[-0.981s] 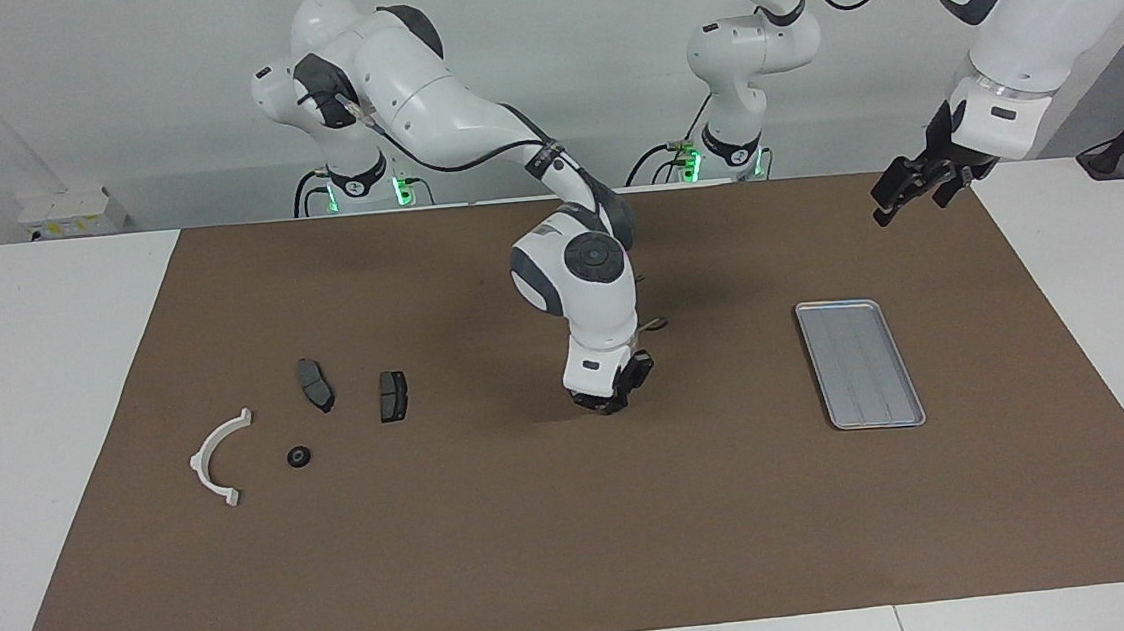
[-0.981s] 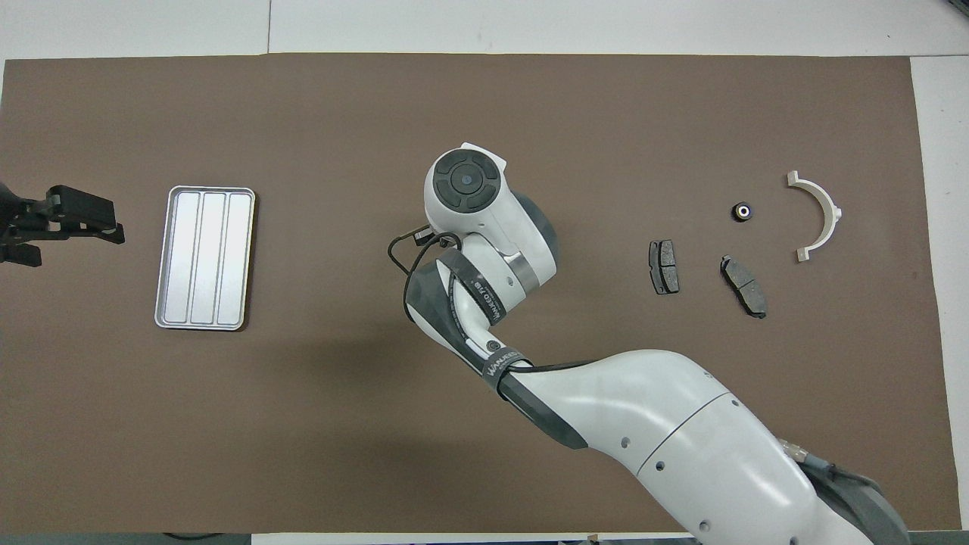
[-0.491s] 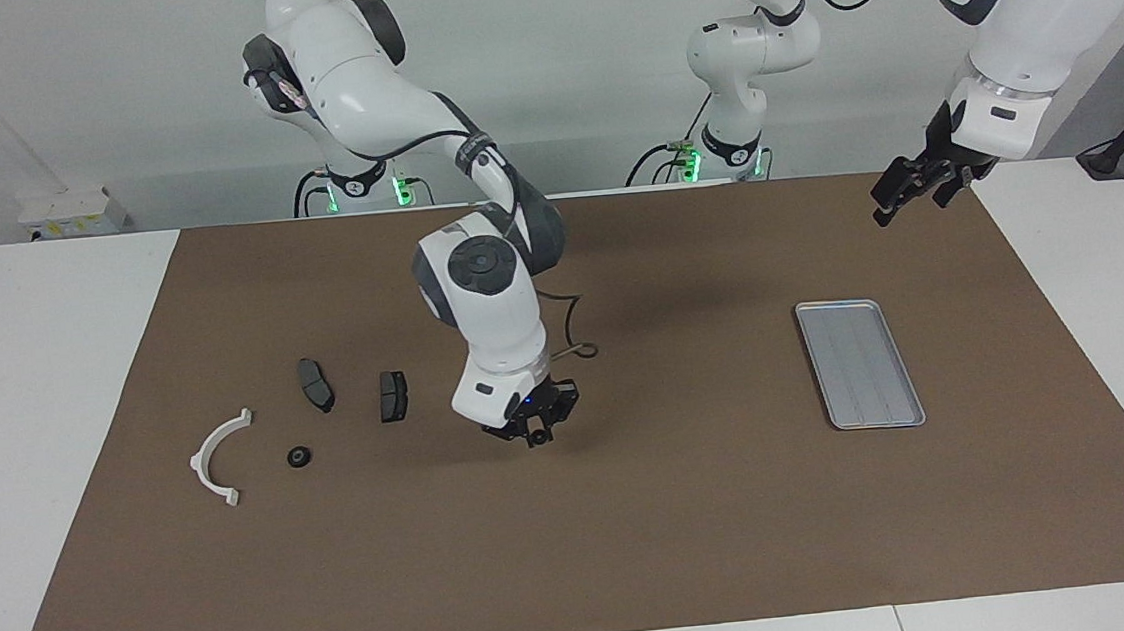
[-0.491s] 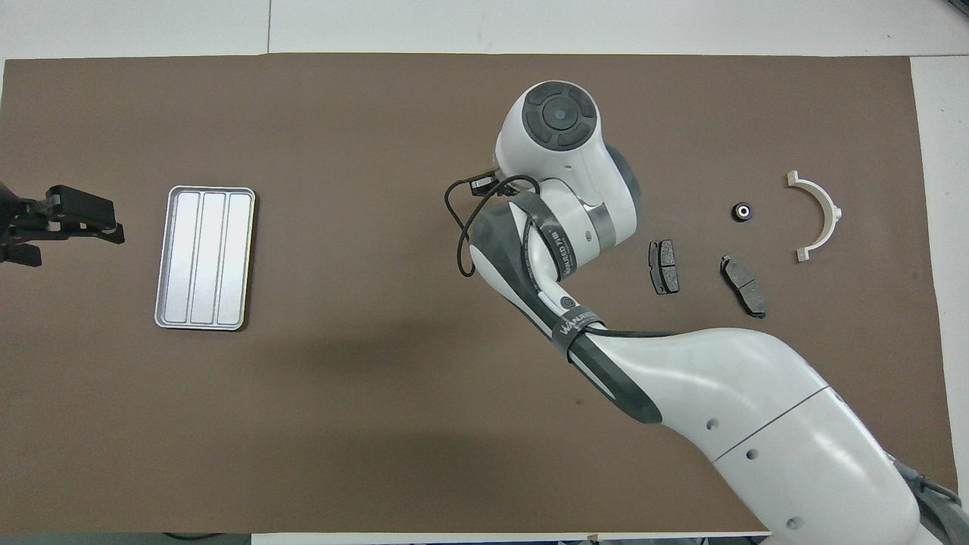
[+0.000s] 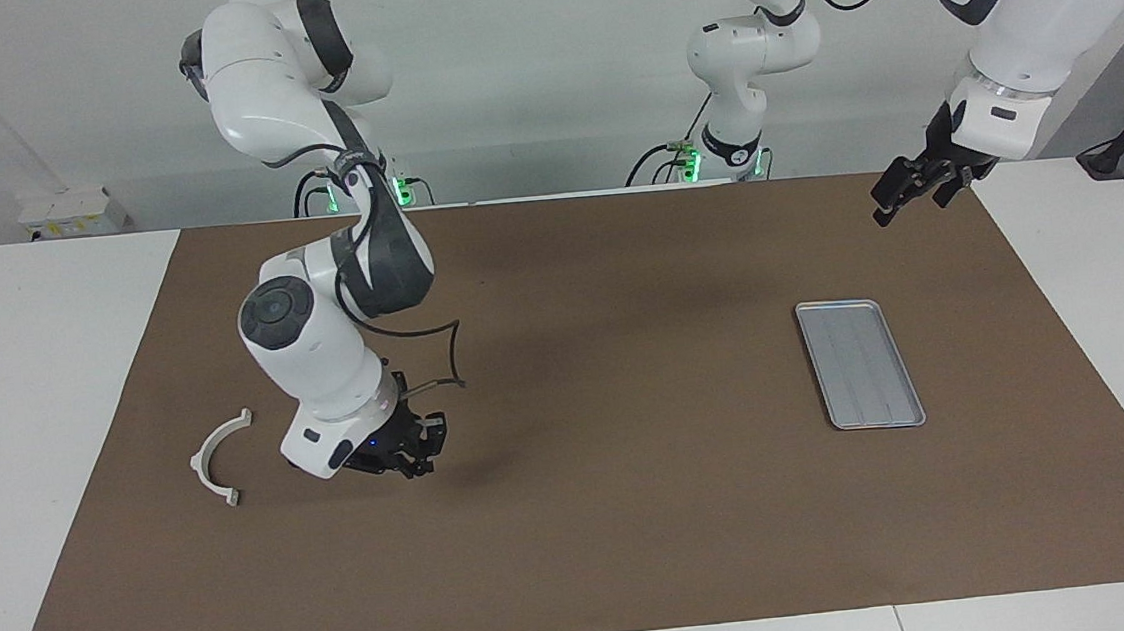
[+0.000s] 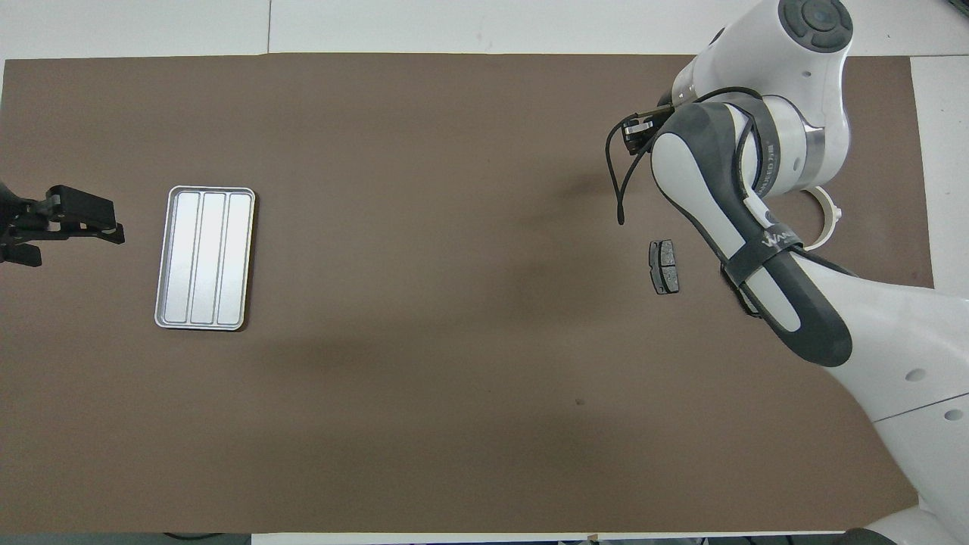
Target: Place bearing gear from tray to pile
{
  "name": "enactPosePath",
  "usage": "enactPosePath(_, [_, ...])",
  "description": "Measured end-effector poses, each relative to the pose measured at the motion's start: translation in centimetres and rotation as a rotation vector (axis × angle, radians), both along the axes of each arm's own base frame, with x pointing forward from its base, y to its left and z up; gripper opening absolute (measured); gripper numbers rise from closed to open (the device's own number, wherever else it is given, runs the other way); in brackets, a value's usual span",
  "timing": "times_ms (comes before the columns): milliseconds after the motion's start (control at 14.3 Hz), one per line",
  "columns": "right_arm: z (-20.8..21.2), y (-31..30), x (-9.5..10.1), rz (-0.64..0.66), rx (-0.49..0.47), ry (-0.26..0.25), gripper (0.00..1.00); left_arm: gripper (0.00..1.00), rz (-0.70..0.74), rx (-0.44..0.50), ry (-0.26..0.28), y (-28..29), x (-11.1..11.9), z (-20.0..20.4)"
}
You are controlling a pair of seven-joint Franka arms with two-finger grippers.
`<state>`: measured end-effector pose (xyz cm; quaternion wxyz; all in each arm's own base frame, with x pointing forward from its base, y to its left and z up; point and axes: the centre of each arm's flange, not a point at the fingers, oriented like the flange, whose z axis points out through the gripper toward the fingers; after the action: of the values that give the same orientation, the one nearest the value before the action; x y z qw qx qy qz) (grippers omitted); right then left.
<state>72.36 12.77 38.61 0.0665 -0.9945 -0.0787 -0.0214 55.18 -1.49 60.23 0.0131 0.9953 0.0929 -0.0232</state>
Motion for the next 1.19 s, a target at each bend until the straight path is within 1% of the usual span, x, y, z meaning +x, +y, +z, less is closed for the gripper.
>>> enactPosePath(140, [-0.7,-0.3,-0.6,0.004,-0.006,0.035,0.25,1.00,0.000,0.000,0.000,0.0,0.0,0.0])
enactPosePath(351, [-2.5,-0.3,-2.2,0.011,-0.021,0.083,0.25,1.00,0.000,0.000,0.000,0.0,0.0,0.0])
enactPosePath(491, [-3.7,-2.2,-2.9,0.012,-0.027,0.102,0.25,1.00,0.000,0.000,0.000,0.0,0.0,0.0])
enactPosePath(771, [-6.7,-8.0,-4.3,0.027,-0.028,0.106,0.25,1.00,0.000,0.000,0.000,0.0,0.0,0.0])
enactPosePath(981, [-7.7,-8.6,-5.3,0.029,-0.031,0.122,0.25,1.00,0.000,0.000,0.000,0.0,0.0,0.0])
enactPosePath(1192, [-8.9,-8.1,-6.2,0.035,-0.033,0.106,0.25,1.00,0.000,0.000,0.000,0.0,0.0,0.0])
